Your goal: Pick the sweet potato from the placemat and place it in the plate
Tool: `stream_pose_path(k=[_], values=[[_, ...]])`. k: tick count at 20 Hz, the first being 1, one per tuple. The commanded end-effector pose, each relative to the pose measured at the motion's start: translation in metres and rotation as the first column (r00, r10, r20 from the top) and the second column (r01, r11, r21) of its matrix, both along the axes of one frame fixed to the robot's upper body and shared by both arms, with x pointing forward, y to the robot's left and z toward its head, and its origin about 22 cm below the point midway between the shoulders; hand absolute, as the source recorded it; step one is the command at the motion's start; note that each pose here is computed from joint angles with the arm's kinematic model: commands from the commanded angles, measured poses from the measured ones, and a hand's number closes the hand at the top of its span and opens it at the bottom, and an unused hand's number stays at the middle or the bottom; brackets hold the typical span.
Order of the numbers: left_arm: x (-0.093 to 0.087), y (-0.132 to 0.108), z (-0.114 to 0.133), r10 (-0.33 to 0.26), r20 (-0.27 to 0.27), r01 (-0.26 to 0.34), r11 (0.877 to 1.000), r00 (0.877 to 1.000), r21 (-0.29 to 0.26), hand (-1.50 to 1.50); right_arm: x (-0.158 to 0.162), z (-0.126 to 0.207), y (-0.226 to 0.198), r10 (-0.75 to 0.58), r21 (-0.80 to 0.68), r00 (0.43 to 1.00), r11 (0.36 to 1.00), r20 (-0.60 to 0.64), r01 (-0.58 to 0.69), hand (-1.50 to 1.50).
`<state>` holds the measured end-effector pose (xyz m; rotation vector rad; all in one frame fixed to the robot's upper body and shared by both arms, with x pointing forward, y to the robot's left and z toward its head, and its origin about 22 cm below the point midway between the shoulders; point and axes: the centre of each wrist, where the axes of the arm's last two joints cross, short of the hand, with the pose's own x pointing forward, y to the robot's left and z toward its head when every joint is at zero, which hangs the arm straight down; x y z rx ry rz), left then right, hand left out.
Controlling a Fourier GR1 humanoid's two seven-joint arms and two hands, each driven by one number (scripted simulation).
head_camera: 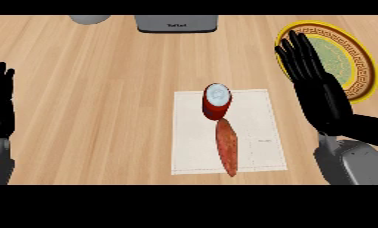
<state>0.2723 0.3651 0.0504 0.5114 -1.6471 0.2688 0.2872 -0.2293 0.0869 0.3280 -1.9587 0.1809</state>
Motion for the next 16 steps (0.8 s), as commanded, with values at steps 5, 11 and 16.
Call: stream_pose_path(k=[5, 11, 16], values=[[-0.021, -0.045, -0.047, -0.324, -0.124, 0.331, 0.942, 0.938, 0.046, 0.00, 0.001, -0.019, 0.094, -0.106, -0.048, 0.929, 0.994, -0.354, 0.096, 1.50], [-0.024, -0.052, -0.058, -0.412, -0.198, 0.416, 0.909, 0.890, -0.019, 0.00, -0.022, -0.066, 0.111, -0.526, -0.264, 0.837, 0.837, -0.150, 0.479, -1.50], [-0.022, -0.064, -0.069, -0.435, -0.199, 0.441, 0.897, 0.878, -0.016, 0.00, -0.075, -0.090, 0.166, -0.554, -0.304, 0.832, 0.794, -0.005, 0.526, -1.50]])
